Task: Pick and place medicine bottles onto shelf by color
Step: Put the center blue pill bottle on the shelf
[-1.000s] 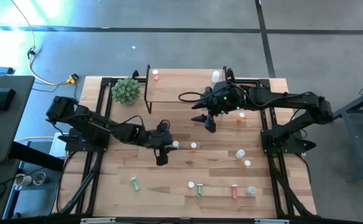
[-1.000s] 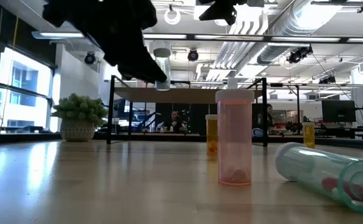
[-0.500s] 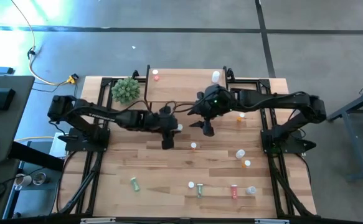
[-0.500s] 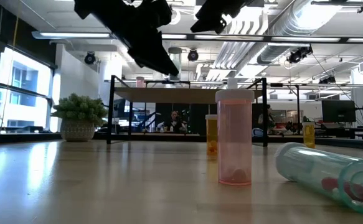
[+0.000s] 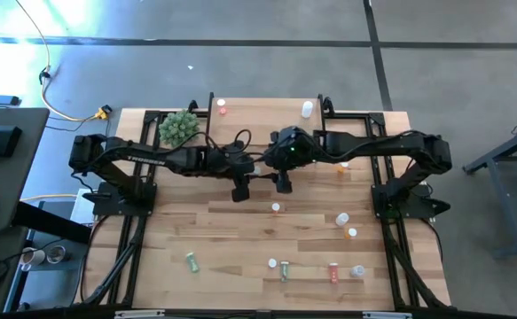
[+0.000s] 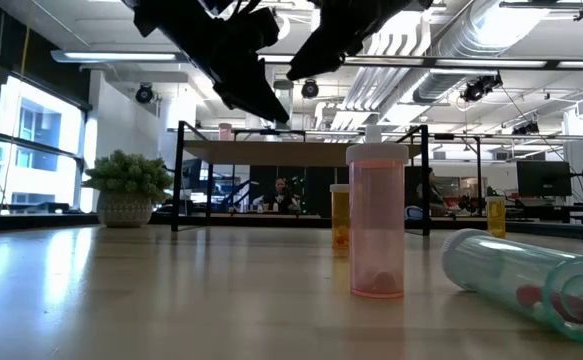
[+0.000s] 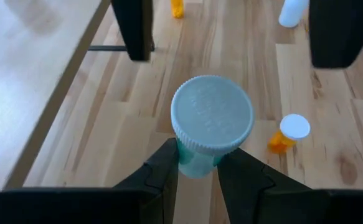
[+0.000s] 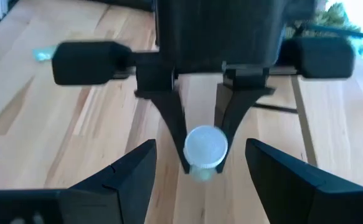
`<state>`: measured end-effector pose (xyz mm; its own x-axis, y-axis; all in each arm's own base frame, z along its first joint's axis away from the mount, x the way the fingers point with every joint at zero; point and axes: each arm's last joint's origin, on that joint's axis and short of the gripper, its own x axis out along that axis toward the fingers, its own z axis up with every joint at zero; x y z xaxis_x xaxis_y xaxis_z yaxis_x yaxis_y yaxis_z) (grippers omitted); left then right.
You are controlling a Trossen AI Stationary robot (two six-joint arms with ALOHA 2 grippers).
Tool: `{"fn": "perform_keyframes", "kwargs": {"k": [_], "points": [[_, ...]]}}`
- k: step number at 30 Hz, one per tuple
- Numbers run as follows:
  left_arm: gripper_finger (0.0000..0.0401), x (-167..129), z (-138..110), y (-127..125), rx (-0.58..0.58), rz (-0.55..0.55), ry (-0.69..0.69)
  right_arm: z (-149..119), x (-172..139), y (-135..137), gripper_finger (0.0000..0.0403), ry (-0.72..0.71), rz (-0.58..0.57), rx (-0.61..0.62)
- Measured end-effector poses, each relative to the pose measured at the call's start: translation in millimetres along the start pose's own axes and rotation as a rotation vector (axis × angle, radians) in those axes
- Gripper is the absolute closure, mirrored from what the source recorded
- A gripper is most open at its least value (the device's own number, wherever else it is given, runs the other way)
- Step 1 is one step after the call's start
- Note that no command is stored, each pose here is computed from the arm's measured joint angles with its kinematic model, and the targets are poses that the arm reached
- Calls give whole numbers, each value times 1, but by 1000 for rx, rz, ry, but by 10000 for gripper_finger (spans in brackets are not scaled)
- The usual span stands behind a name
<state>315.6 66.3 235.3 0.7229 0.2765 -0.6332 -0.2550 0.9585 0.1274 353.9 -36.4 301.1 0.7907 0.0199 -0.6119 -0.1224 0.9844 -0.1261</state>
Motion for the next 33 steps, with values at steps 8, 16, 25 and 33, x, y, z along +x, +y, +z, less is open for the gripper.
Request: {"fn": "perform_keyframes", "kwargs": {"k": [8,16,25,33], "points": [[313,0,0,1,-11,2,-4,-2,14,-1,165,-3,-1,-1],[313,0,0,0,-27,1,-5,-2,16,-1,189,-12,-5,24],[313,0,1,-1,-48,-36,-14,-4,17,-2,201,12,-44,26],[313,0,5,-1,-51,-37,-48,-4,17,-2,220,21,-42,27]]}}
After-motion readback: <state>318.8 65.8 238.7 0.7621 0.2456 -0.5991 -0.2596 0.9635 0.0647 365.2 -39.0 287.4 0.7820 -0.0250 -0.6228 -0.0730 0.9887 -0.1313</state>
